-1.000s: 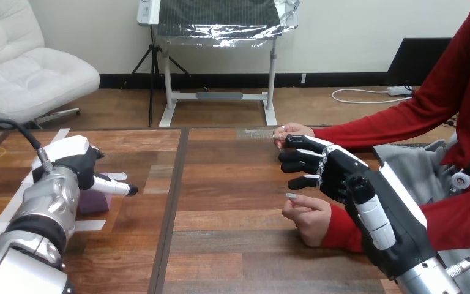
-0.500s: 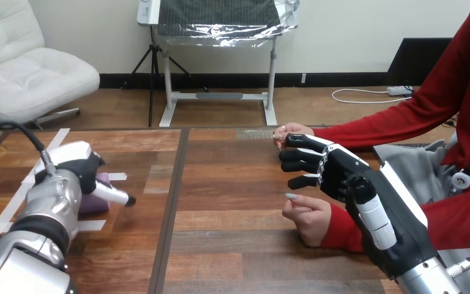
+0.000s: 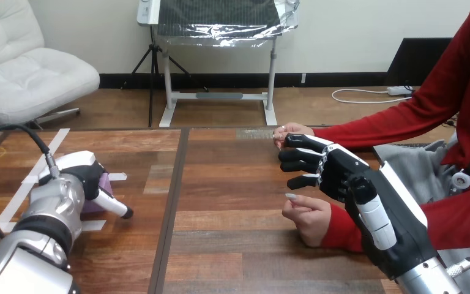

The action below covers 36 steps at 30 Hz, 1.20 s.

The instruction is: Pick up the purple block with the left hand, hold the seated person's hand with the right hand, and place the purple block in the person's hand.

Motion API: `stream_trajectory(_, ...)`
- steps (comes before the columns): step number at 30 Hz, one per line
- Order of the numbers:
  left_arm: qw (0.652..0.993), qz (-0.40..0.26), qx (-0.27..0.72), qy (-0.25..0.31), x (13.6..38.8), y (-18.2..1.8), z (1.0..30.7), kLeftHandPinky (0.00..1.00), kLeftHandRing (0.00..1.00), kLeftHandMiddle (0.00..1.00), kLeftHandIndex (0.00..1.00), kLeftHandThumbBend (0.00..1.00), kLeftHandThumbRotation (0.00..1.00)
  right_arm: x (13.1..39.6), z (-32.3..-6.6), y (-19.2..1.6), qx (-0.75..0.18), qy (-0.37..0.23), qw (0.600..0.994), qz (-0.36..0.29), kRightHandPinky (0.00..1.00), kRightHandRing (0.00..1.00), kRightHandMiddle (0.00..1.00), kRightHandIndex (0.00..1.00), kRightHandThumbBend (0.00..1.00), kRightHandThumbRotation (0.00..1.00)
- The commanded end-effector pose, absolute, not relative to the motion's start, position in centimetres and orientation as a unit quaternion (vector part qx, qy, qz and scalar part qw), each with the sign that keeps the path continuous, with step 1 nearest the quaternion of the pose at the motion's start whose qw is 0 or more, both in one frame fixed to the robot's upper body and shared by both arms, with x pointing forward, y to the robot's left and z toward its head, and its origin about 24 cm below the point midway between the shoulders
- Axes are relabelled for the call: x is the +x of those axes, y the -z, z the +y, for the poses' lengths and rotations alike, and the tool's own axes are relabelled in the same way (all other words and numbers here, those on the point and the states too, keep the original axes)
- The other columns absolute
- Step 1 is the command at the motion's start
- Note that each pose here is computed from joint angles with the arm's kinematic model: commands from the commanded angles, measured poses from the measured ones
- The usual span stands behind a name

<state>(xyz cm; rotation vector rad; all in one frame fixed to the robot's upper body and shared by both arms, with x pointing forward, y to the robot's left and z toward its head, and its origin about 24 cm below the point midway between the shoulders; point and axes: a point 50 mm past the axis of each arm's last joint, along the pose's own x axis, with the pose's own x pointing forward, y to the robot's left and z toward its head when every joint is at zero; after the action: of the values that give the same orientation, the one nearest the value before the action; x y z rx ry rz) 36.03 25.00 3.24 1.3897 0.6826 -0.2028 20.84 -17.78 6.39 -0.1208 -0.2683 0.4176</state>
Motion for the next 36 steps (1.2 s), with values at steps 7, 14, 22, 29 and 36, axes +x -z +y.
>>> stream_trajectory(7, 0.699, 0.276, 0.655, 0.078, 37.88, -6.36, 24.49, 0.91, 0.91, 0.90, 0.88, 0.61, 0.27, 21.47, -17.52, -8.19, -0.060, -0.211, 0.959, -0.181, 0.68, 0.77, 0.78, 0.81, 0.92, 1.00)
stream_trajectory(14, 0.696, 0.278, 0.657, 0.081, 37.88, -6.38, 24.52, 0.87, 0.88, 0.87, 0.84, 0.55, 0.23, 21.47, -17.52, -8.18, -0.061, -0.210, 0.958, -0.183, 0.68, 0.77, 0.78, 0.81, 0.92, 1.00)
stream_trajectory(22, 0.689, 0.277, 0.665, 0.083, 37.84, -6.36, 24.62, 0.82, 0.85, 0.85, 0.83, 0.46, 0.16, 21.44, -17.50, -8.21, -0.060, -0.211, 0.958, -0.185, 0.68, 0.77, 0.78, 0.81, 0.91, 1.00)
stream_trajectory(29, 0.683, 0.277, 0.671, 0.081, 37.84, -6.36, 24.65, 0.84, 0.87, 0.86, 0.83, 0.43, 0.09, 21.41, -17.50, -8.22, -0.061, -0.212, 0.957, -0.187, 0.68, 0.77, 0.78, 0.81, 0.91, 1.00)
stream_trajectory(36, 0.677, 0.273, 0.680, 0.074, 37.84, -6.38, 24.70, 0.83, 0.86, 0.85, 0.82, 0.49, 0.02, 21.41, -17.52, -8.23, -0.061, -0.211, 0.958, -0.185, 0.68, 0.77, 0.78, 0.81, 0.91, 1.00)
